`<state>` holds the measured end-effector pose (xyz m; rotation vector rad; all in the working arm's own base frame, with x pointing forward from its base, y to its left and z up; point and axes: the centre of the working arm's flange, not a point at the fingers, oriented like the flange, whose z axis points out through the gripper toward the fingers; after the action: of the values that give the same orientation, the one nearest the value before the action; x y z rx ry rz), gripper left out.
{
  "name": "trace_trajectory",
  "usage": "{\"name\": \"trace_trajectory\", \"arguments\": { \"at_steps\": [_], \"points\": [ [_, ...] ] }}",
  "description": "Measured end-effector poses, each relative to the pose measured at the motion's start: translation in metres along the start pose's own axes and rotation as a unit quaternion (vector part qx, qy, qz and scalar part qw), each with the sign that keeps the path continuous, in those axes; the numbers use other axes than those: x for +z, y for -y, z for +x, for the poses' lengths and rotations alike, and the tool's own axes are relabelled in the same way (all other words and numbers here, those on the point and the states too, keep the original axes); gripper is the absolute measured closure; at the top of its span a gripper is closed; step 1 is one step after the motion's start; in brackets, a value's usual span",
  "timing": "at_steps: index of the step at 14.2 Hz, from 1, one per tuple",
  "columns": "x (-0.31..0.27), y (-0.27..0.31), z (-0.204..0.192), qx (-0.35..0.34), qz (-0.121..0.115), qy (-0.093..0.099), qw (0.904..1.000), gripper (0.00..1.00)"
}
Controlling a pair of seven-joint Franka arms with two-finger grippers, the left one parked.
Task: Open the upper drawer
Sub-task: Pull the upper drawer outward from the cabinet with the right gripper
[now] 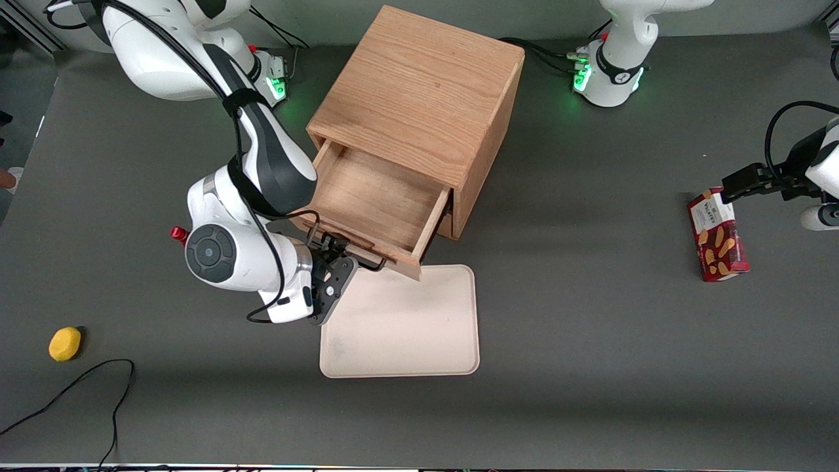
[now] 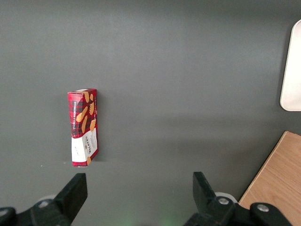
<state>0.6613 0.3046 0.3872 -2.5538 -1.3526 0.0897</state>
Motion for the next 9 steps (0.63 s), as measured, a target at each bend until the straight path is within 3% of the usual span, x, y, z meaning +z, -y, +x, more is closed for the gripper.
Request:
{"name": "trace_trajectory", "arguments": {
  "at_steps": [9],
  "points": [
    [-0.006, -0.022, 0.000, -0.004, -0.008, -0.014, 0.9999, 0.00]
  ]
}}
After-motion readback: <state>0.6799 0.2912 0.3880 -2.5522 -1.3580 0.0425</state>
